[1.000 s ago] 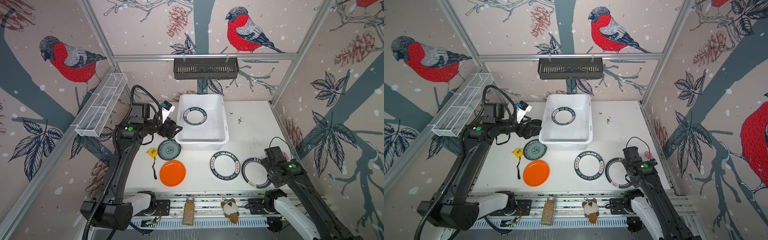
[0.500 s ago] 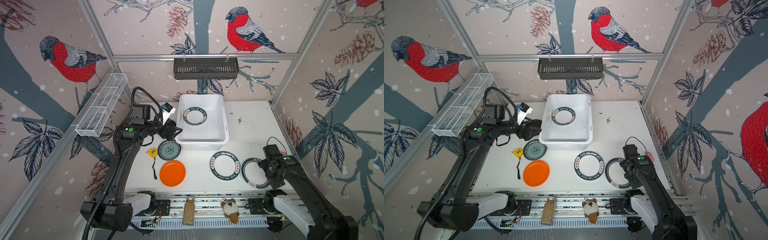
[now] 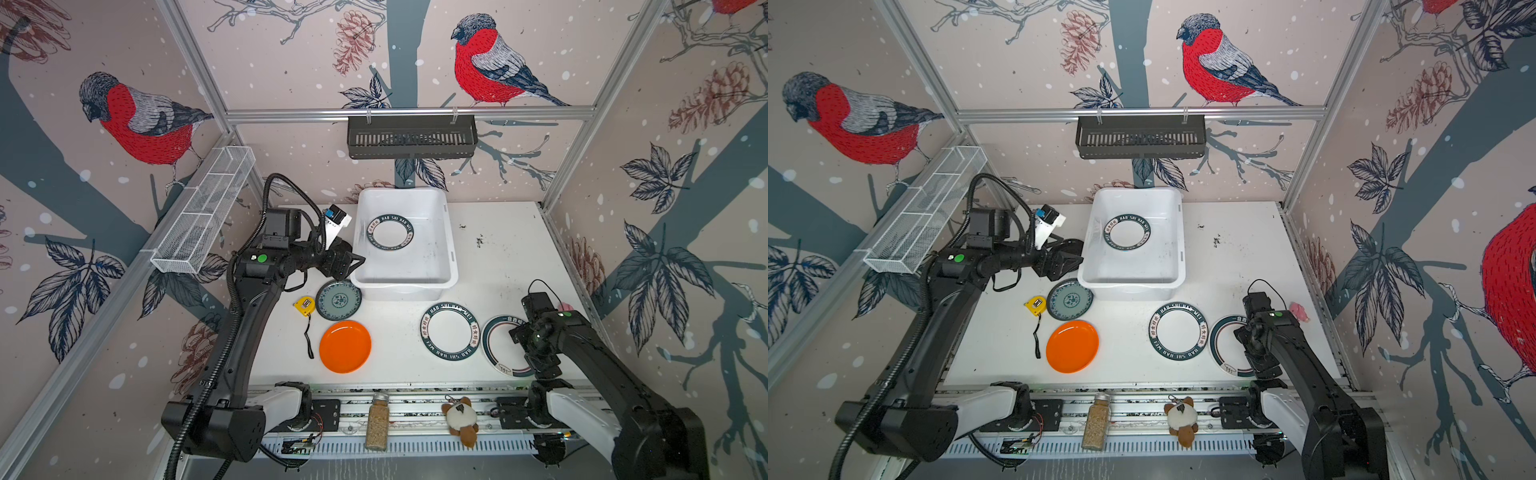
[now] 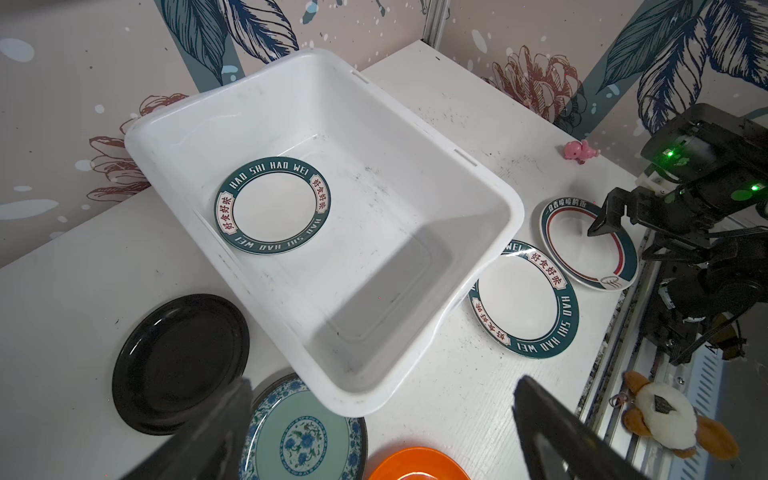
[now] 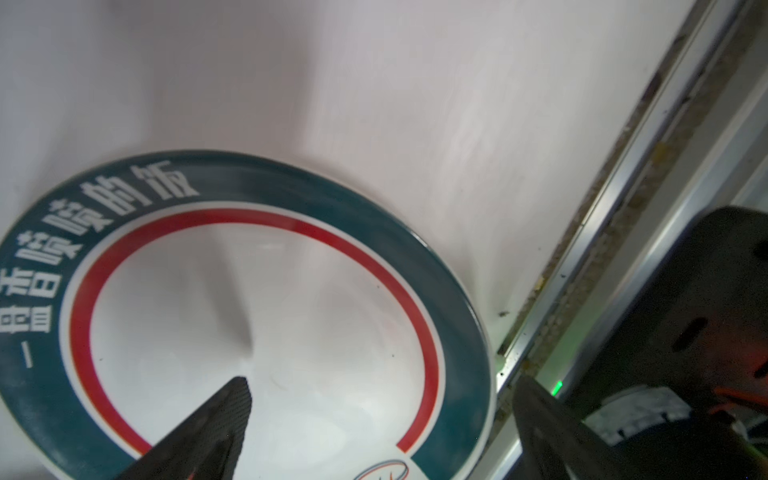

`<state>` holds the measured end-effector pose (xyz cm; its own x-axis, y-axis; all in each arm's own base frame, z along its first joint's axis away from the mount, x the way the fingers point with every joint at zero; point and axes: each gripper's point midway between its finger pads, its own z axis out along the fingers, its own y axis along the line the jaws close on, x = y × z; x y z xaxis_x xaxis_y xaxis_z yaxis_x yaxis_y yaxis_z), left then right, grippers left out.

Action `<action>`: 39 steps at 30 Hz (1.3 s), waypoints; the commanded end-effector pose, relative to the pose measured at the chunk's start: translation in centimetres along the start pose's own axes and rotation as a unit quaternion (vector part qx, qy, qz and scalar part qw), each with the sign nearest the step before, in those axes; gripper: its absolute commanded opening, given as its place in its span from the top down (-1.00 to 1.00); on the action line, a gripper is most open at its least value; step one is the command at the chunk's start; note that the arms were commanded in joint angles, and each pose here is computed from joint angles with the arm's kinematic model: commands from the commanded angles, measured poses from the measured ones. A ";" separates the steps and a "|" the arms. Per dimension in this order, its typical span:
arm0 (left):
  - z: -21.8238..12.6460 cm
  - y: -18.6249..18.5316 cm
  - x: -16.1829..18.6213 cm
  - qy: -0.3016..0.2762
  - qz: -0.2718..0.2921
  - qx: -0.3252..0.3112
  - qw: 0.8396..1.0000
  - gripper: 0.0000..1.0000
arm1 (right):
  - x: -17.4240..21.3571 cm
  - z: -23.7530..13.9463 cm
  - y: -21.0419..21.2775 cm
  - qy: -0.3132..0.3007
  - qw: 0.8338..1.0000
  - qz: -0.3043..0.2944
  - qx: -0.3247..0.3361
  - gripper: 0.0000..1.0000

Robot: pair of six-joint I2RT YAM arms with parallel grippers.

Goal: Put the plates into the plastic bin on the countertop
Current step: 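Grip the rim of the red-ringed green plate with the right gripper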

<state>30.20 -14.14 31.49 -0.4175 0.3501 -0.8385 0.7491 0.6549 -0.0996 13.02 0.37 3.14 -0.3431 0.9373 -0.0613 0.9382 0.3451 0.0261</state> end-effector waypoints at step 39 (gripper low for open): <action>0.5 0.5 -1.0 -0.016 -0.002 0.001 1.000 -0.94 | 1.3 -0.4 6.5 0.042 0.976 0.000 -0.215 -0.89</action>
<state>31.02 -14.26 31.47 -0.4219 0.3363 -0.8419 0.7432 0.6602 -0.1087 17.17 3.40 2.96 -0.3499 0.9364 0.0267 0.8760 0.3169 0.3635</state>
